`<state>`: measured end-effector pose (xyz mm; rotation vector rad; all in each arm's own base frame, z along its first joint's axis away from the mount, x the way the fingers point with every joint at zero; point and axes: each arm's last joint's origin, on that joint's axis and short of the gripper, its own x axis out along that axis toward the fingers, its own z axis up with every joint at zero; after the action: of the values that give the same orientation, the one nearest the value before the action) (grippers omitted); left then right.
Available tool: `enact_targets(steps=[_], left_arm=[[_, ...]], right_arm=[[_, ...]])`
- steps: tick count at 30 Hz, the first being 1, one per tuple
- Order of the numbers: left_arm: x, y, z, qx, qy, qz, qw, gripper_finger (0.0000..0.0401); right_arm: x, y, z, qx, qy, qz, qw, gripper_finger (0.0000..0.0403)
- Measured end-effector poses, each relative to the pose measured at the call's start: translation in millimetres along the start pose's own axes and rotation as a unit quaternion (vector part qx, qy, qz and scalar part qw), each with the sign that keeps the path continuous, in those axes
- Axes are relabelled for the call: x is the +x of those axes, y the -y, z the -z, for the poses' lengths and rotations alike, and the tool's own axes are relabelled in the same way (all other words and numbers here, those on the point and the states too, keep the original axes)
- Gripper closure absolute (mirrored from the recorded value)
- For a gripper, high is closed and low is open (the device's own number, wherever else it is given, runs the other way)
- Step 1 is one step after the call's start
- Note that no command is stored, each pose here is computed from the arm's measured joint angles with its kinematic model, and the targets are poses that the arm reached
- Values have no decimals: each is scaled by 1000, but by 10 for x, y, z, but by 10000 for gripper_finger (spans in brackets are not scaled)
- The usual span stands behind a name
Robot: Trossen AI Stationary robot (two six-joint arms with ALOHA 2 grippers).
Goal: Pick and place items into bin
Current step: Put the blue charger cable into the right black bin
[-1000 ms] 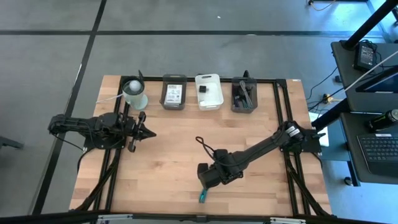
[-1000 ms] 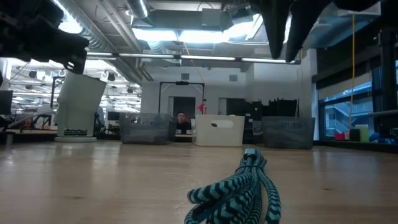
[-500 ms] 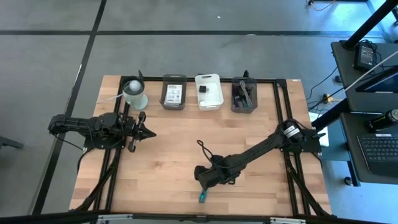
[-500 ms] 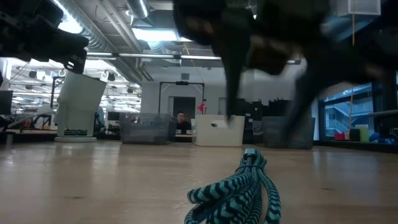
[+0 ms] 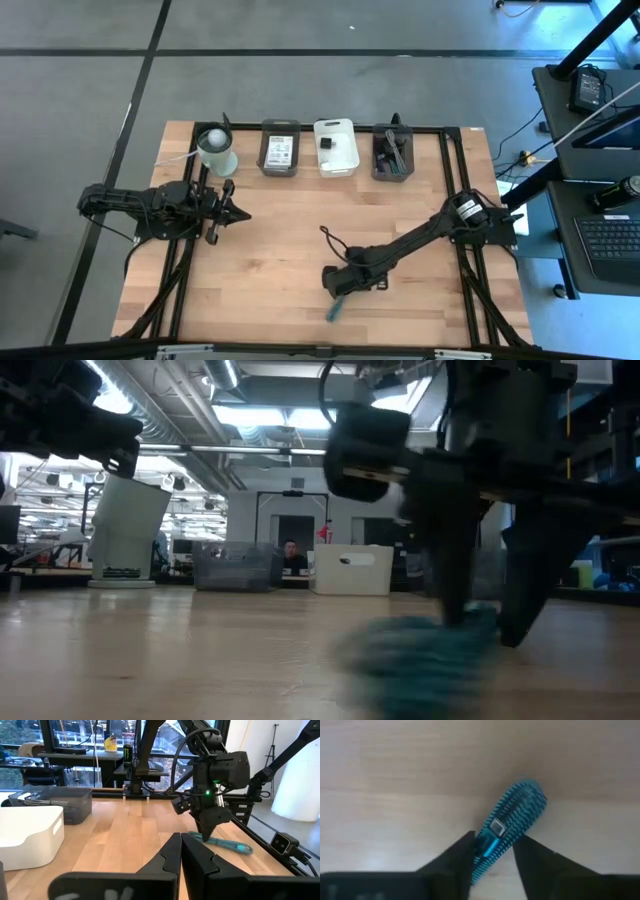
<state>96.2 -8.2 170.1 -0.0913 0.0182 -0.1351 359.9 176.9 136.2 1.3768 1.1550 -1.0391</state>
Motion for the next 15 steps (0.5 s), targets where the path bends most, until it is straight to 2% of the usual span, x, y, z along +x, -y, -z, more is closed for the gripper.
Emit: enact_targets(steps=[6,7,15], left_arm=[[0,0,0,0,0,0,1000,393],[0,0,0,0,0,0,1000,393],[0,0,0,0,0,0,1000,393]], right_arm=[[-19,95,-138,-46,26,71,996,370],[-23,103,-170,-57,29,82,995,377],[-33,105,-370,-102,36,122,987,360]])
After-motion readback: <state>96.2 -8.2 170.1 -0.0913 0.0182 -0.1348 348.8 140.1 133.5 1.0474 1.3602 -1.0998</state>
